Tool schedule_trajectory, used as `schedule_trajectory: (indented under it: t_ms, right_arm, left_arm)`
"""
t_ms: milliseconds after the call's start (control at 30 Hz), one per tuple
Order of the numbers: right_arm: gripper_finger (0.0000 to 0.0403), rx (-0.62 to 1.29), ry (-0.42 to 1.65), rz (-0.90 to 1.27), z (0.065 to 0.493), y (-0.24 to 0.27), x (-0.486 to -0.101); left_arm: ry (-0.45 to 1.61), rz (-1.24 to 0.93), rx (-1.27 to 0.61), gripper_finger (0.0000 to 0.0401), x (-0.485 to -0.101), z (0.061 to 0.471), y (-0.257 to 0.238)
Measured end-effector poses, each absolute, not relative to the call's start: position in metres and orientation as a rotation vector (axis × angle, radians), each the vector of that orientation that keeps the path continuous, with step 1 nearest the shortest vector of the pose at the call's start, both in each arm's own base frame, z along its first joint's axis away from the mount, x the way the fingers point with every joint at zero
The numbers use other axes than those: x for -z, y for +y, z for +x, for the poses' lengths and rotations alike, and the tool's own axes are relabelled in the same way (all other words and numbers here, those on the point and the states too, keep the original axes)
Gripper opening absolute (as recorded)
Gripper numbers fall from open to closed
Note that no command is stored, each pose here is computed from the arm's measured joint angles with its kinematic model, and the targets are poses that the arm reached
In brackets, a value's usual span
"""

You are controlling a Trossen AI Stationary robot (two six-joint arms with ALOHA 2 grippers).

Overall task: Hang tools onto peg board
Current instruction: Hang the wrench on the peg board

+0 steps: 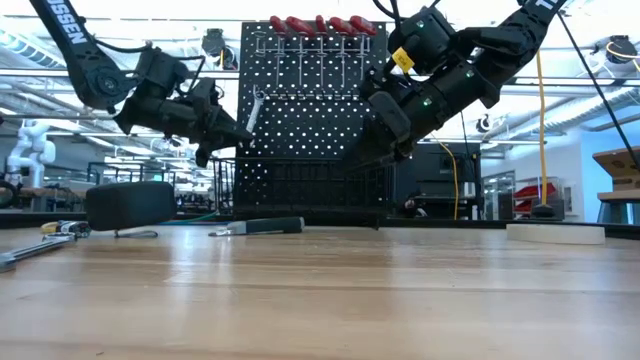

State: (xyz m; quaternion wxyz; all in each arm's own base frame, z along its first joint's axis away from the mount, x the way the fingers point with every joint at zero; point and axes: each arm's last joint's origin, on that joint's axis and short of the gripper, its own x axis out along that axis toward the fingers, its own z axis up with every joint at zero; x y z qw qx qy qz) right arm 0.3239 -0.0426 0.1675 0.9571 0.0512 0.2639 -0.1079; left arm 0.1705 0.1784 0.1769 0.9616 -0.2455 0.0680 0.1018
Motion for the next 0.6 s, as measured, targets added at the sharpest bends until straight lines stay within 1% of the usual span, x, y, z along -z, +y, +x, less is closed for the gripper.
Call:
schedule_trajectory:
  t_ms: [67,233,333,433,600]
  right_arm:
    - [0.0189,0.219,0.536,0.104,0.3238,-0.0426,-0.1674]
    - [0.0189,0.217,0.543,0.097,0.3235,-0.0426,-0.1669]
    - [0.0189,0.219,0.545,0.1,0.3234,-0.0425,-0.1667]
    - [0.0189,0.219,0.547,0.101,0.3233,-0.0425,-0.1666]
    - [0.0189,0.218,0.547,0.101,0.3233,-0.0421,-0.1665]
  left_arm:
    - [0.14,-0.508,-0.23,0.0042,-0.1762,0.1703,0.1789]
    - [0.168,-0.56,-0.323,0.0121,-0.1712,0.1686,0.1804]
    - [0.175,-0.565,-0.328,0.0156,-0.1709,0.1686,0.1804]
    - [0.178,-0.568,-0.29,0.0178,-0.1714,0.1688,0.1793]
    - [0.183,-0.578,-0.244,0.0186,-0.1748,0.1664,0.1765]
